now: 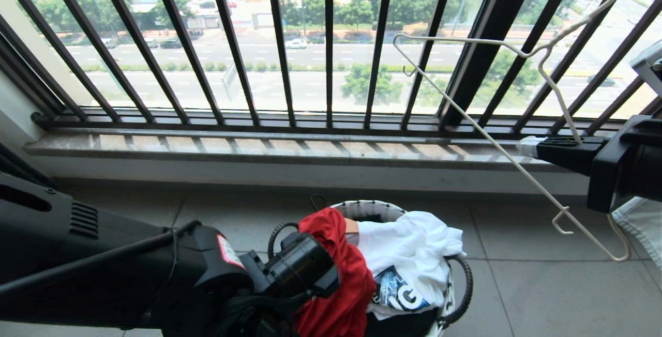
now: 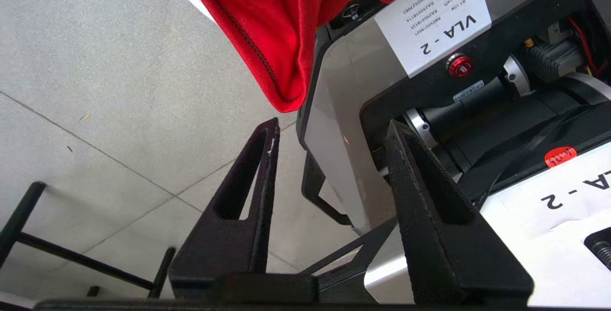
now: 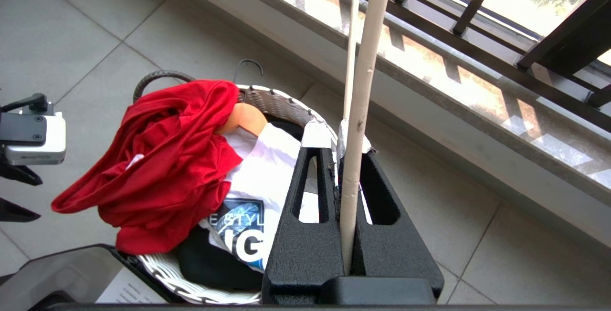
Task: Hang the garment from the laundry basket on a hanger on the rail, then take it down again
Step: Pick up clothes from the basket
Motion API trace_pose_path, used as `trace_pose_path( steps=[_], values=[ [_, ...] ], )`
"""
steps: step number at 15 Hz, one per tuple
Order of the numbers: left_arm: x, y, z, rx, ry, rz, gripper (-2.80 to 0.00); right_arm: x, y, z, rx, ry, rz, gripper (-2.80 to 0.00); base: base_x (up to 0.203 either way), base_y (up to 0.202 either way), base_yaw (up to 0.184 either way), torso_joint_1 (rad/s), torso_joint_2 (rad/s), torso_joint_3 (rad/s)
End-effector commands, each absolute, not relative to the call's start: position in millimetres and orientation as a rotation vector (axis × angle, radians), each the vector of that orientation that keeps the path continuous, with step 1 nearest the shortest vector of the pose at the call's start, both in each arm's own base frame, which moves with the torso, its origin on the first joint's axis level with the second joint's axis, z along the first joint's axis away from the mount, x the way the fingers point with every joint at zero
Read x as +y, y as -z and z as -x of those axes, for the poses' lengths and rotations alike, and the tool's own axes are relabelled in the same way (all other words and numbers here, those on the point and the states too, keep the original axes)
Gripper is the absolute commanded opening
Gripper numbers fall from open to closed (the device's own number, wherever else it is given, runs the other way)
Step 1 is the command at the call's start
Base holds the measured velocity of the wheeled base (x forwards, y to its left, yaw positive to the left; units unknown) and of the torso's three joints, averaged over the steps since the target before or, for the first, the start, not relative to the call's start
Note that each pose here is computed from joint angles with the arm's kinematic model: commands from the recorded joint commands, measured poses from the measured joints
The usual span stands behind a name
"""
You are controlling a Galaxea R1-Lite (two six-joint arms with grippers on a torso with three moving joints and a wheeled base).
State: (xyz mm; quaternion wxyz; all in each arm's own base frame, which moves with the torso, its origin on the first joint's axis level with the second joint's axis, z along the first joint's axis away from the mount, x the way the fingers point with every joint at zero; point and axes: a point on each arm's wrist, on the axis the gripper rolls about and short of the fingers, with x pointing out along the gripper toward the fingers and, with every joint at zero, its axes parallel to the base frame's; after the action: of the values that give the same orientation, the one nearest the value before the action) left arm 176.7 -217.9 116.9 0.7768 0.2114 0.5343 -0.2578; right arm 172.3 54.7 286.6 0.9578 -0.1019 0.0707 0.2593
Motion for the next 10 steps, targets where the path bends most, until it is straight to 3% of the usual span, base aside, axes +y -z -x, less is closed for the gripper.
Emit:
trace_pose_path(
  steps=[1,4,7,8,10],
  values=[
    [-200.0,-154.7,-174.0,1.047,0.566,-0.385,0.0,55.3,-285.7,-174.0,0.148,-0.528,0.208,-2.8,0.0,0.0,0.0,0.0,0.0,0.0],
    [-192.7,-199.0,-187.8,0.923,0.555,-0.305,0.0,55.5,-285.7,-174.9,0.149,-0.528,0.208,-2.8,0.0,0.0,0.0,0.0,0.0,0.0],
    [-180.0,-225.4,-215.9,0.798,0.562,-0.377,0.0,55.9,-284.8,-176.3,0.154,-0.529,0.208,-2.8,0.0,0.0,0.0,0.0,0.0,0.0],
    [-181.4,-226.3,-224.3,0.794,0.571,-0.376,-2.8,56.0,-284.6,-176.7,0.155,-0.529,0.208,-2.8,0.0,0.0,0.0,0.0,0.0,0.0],
    [-185.1,-215.3,-241.4,0.822,0.582,-0.412,-2.8,56.0,-284.1,-176.7,0.157,-0.529,0.21,-2.8,0.0,0.0,0.0,0.0,0.0,0.0]
  ],
)
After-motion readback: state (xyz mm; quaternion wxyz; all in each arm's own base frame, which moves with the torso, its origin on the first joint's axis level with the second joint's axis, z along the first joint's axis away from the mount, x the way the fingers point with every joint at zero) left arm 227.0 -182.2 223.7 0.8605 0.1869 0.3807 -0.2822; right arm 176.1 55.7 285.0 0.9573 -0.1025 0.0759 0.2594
